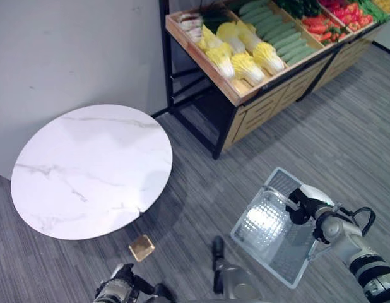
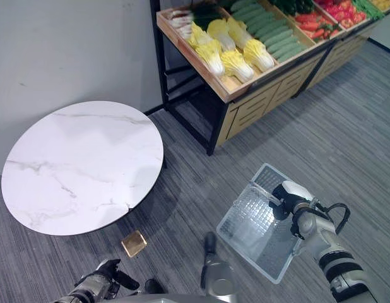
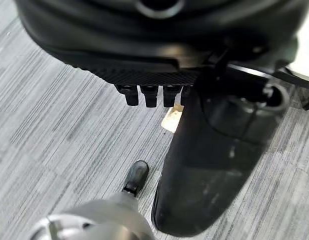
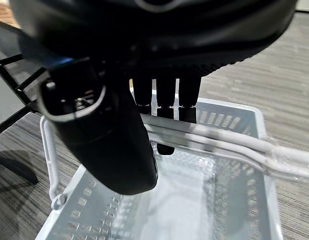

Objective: Get the vegetables into the basket

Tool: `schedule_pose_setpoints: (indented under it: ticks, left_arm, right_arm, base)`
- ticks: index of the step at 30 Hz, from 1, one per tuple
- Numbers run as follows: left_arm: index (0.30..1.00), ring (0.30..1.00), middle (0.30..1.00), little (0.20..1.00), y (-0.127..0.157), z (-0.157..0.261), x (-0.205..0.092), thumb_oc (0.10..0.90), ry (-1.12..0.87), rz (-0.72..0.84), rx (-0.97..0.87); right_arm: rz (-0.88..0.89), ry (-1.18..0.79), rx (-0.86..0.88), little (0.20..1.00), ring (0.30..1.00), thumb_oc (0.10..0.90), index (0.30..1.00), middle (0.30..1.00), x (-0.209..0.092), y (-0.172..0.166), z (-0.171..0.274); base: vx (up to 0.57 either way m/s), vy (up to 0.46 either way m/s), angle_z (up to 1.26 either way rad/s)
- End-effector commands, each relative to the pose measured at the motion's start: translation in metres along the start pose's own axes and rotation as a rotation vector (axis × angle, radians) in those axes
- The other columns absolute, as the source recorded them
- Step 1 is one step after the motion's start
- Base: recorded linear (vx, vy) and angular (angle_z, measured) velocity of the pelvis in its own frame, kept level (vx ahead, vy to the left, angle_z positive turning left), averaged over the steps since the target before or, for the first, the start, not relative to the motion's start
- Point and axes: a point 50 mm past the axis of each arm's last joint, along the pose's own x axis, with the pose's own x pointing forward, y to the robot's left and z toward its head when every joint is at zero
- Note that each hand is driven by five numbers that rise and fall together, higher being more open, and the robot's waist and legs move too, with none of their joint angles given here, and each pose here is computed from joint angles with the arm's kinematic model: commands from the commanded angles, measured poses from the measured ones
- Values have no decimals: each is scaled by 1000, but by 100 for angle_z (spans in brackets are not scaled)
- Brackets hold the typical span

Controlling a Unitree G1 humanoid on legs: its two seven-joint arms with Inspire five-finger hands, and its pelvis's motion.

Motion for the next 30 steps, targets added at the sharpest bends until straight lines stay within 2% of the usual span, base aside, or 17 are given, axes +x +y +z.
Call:
schedule_pose_setpoints:
  ticks: [1, 4, 6, 9, 18, 25, 30]
  left_arm:
    - [1000, 1000, 1000, 1000, 2, -2, 1, 900, 36, 24, -25]
    - [1000, 1000, 1000, 1000, 1, -11, 0, 900, 64, 21, -24]
    - [1000, 1000, 1000, 1000, 0, -12, 0, 900, 72, 16, 2]
    - [1000, 1000, 1000, 1000, -3, -14, 0, 900, 76, 8, -6]
    - [1000, 1000, 1000, 1000, -11, -8, -1, 900, 62, -9, 5]
    - [1000, 1000, 1000, 1000, -8, -3, 0, 900, 53, 2, -3]
    - [1000, 1000, 1000, 1000, 5, -2, 1, 900, 56, 46, -88]
  right_arm:
    - [-325, -130, -27, 300, 300, 400, 300, 300, 4, -95, 37]
    - [-313, -153, -36, 300, 300, 400, 300, 300, 7, -94, 47]
    - [-282, -133, -26, 300, 300, 400, 300, 300, 5, -82, 38]
    - [-261, -97, 11, 300, 300, 400, 300, 300, -2, -66, 21]
    - [-241, -66, 42, 300, 300, 400, 300, 300, -8, -54, 6]
    - [-223, -43, 48, 300, 300, 400, 300, 300, -10, -46, -1]
    - [-185, -14, 66, 300, 300, 400, 300, 300, -14, -29, -13]
  base:
    - [46, -33, -153]
    - [87, -82, -124]
    - [213, -191, -69]
    - [173, -181, 19]
    - [84, -115, -11]
    - [60, -102, -4]
    - [82, -303, -15]
